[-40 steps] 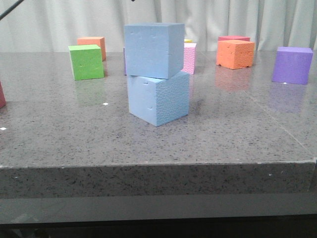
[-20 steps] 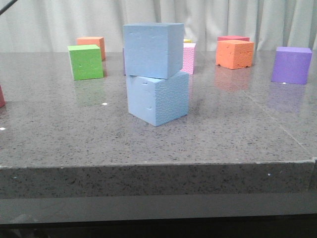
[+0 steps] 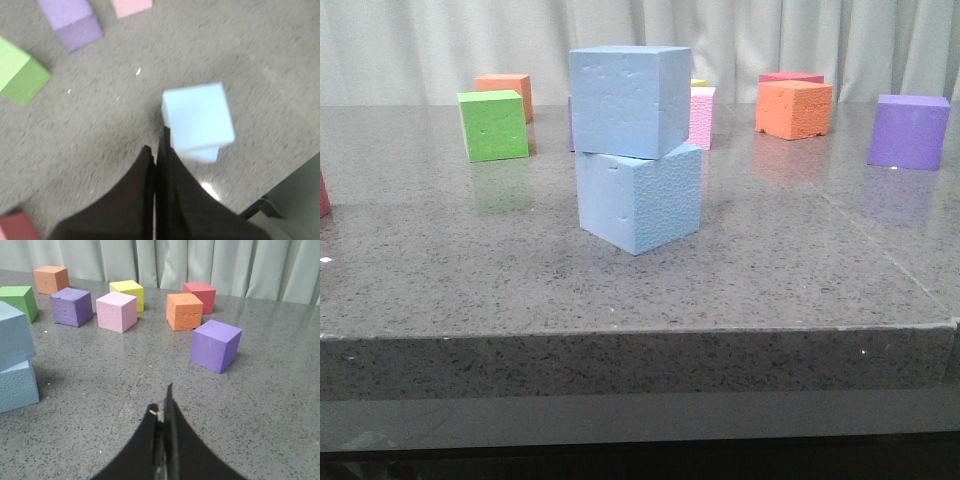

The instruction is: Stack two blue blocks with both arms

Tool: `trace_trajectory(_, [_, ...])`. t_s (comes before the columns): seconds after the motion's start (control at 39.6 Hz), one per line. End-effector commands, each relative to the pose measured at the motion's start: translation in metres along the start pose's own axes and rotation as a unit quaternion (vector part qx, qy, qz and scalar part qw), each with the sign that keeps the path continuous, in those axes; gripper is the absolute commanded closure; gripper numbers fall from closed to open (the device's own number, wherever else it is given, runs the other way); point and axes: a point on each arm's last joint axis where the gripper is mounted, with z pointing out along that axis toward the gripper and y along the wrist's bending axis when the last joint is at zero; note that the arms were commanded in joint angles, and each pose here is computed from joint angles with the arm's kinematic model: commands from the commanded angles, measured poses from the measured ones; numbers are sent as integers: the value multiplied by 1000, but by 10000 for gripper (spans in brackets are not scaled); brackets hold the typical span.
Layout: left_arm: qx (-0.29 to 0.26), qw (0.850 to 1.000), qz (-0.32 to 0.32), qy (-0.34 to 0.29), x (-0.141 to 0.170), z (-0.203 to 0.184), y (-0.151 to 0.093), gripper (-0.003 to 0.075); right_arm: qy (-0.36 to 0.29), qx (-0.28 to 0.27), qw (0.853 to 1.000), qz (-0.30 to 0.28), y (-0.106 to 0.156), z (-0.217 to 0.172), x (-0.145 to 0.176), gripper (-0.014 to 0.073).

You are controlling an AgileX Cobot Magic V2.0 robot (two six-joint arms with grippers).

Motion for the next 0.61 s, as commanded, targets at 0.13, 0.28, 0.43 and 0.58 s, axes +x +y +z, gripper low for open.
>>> trace_trajectory(0.13, [5,996,-4,-85,41,-47,5,741,-42,12,999,-1,-2,-2,-14,663])
trace_trajectory(0.28, [14,987,-4,-158,79,-68,8,741,-42,12,999,-1,-2,-2,-14,663])
trace_trajectory(0.43, [21,975,-3,-222,121,-79,12,741,-42,12,999,-1,-2,-2,-14,663])
trace_trajectory(0.58, [42,956,-13,-290,156,-90,12,741,-42,12,999,-1,-2,-2,-14,663])
